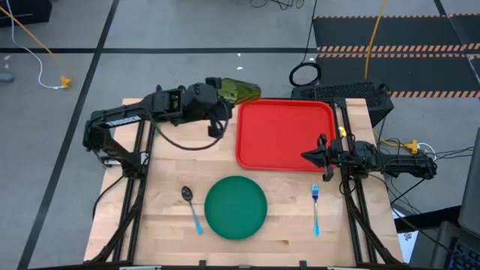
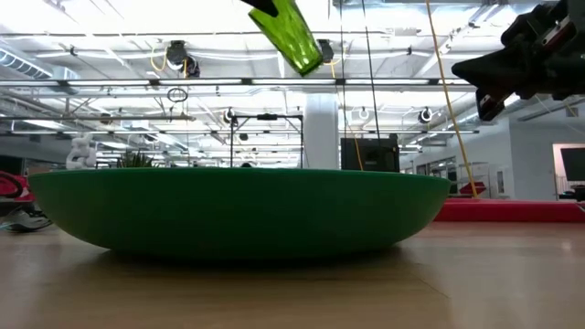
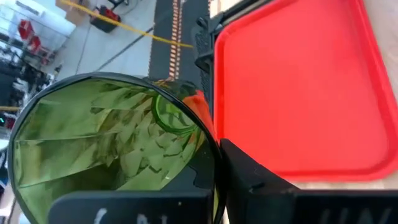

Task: Pick and place plate/cup/fork/spoon on tray
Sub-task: Put the green glass on the red tray

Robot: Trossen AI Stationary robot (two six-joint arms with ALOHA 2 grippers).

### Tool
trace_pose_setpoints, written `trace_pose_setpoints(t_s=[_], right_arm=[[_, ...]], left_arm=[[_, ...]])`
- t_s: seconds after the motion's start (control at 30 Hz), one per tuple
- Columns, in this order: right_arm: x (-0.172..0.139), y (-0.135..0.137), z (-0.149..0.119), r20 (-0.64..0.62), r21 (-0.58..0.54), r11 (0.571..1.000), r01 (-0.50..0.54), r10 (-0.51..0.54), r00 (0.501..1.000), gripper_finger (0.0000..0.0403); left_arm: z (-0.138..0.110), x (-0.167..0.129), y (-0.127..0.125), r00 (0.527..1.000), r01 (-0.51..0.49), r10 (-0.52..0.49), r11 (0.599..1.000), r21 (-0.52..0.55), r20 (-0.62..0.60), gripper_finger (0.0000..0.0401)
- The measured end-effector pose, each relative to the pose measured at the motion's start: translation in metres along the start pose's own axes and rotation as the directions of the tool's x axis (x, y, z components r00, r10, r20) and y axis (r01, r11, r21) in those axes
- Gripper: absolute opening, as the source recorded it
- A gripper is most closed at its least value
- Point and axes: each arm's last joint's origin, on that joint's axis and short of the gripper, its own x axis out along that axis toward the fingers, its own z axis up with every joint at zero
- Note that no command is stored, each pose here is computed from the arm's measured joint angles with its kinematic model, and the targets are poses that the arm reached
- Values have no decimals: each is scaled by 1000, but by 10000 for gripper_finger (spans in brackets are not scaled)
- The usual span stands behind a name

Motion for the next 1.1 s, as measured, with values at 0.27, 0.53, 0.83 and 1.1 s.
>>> trace_pose_setpoints(t_s=[0.27, 0.53, 0.83, 1.1], right_arm=[[0, 0, 0, 0, -36, 999, -6, 6, 1000, 0], [0, 0, 0, -6, 39, 999, -8, 8, 1000, 0], [0, 0, -1, -13, 75, 997, -8, 9, 1000, 0], [0, 0, -1, -16, 105, 994, -6, 8, 1000, 0]], left_arm=[[19, 49, 4, 998, 55, -53, 998, 40, -41, 8], [9, 112, 1, 972, 176, -168, 984, 31, -163, 7], [-18, 157, -13, 914, 291, -285, 956, -20, -288, 7], [-30, 174, -17, 886, 340, -342, 938, -62, -314, 12]])
